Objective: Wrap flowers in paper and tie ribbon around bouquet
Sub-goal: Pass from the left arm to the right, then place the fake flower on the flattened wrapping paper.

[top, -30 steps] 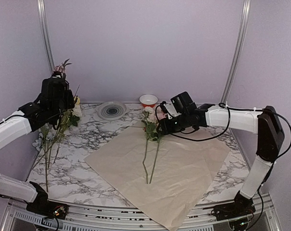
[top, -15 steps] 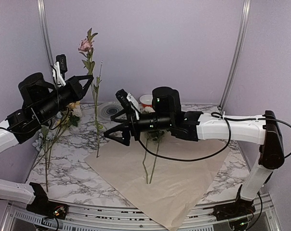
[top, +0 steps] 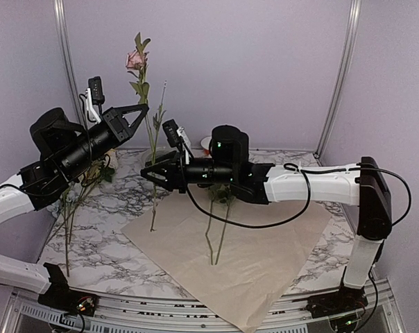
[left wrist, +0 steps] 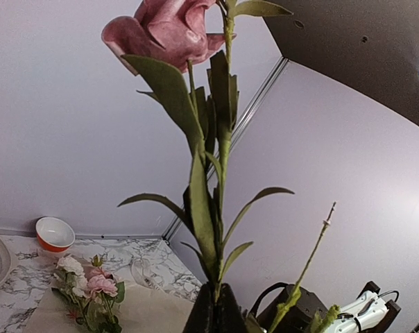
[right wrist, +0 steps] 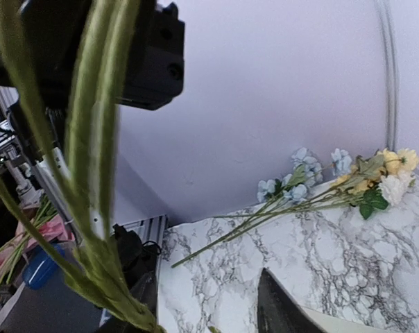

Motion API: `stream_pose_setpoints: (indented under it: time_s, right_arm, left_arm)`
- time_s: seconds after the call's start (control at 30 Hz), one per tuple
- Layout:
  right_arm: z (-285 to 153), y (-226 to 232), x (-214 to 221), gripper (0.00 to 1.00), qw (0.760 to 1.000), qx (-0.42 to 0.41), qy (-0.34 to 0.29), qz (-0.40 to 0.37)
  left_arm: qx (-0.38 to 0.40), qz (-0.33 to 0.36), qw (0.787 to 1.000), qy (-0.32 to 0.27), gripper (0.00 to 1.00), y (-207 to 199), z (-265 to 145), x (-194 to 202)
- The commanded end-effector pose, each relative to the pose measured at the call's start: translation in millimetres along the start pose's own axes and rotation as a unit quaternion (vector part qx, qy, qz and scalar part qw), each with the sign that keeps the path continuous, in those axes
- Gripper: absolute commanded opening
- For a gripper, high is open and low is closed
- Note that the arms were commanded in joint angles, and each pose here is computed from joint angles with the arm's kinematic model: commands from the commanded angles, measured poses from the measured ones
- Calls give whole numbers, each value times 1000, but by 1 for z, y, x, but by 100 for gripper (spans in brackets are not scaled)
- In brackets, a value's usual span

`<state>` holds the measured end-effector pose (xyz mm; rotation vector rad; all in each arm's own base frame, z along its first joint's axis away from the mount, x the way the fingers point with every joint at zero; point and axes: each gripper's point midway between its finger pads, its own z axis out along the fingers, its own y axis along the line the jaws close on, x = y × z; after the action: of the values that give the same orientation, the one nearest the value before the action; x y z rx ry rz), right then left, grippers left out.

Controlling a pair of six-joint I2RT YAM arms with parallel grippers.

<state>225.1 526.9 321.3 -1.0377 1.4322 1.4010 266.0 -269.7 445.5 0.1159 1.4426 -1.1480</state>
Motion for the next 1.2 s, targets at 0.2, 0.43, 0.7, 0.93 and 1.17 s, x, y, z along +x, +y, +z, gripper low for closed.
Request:
stream_pose_setpoints:
  time_s: [0.2,0.43,0.7,0.93,1.17]
  right_arm:
    - [-27,-25,-23,0,997,49,-10,57]
    - [-130,-135,61,0,929,245,123,249]
    - [-177,-162,137,0,883,281,167,338]
    - [-213,-205,186,30,833,374,201,355]
    - [-246,-208,174,44,807,455,223,303]
  left_arm:
    - [-122,56,990,-41,42,47,-16,-7]
    - [-411,215,884,55,88,152,-63,16]
    - [-436,241,859,114,89,183,-66,45]
    - [-501,200,822,181,89,251,-88,64]
    - [-582,164,765,221,89,325,-130,76]
